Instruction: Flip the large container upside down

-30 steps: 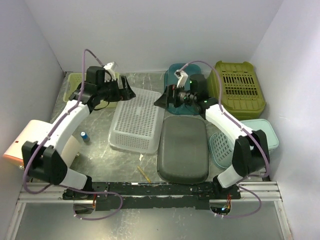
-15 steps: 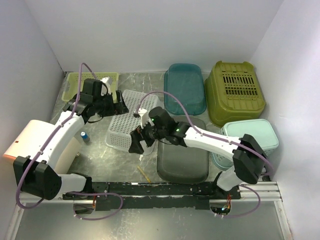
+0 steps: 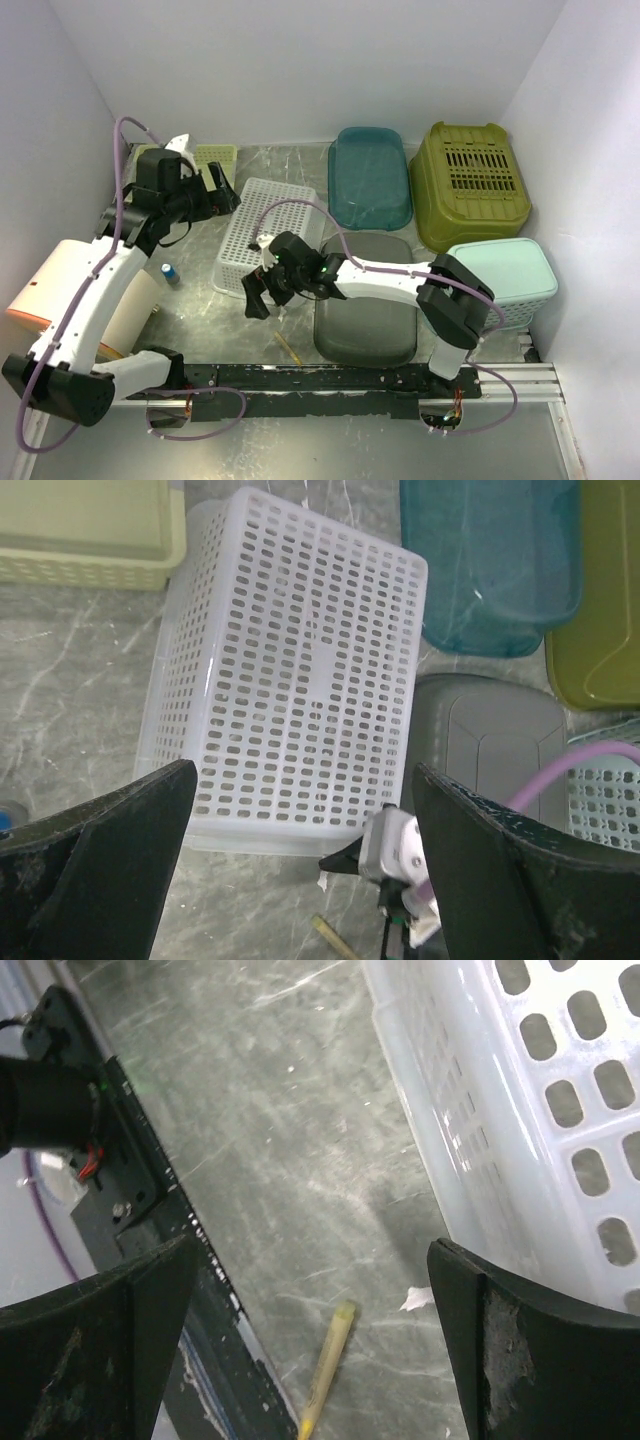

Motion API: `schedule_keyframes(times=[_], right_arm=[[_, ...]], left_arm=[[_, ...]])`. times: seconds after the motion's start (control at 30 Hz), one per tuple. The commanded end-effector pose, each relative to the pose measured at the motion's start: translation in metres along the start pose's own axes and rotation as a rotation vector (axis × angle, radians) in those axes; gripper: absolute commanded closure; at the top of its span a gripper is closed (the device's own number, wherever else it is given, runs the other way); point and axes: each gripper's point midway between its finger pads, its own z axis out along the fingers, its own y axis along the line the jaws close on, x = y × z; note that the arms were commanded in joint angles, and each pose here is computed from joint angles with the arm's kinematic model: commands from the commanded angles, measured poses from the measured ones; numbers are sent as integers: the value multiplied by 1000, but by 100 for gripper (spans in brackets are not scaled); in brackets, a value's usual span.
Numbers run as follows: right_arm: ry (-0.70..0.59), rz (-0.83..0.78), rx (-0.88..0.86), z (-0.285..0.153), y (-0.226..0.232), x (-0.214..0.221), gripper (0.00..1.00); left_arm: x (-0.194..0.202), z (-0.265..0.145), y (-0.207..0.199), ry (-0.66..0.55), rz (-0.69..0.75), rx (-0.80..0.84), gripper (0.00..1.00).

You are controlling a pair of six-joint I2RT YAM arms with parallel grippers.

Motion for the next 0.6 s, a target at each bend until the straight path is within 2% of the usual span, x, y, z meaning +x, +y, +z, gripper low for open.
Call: schedule_keyframes(times=[0.0,0.13,0.37,0.5,0.57], right_arm=[[-103,15,115,9,-19,-30,0],[-119,-5,184,13,-46,-48,0],[-185,26,268,1,-103,-80,0],[-250,86,302,-4,-131,-100,0],[-300,125,295,-5,-141,-109,0]], left_arm=[[-24,-24,2,-115,-20,-29,0],[-26,-31,3,-147,-24,-24,0],[-18,-28,-1,-107,13,6,0],[-17,-31,-29,-98,74,170,0],[-20,-33,-27,-114,74,161,0]])
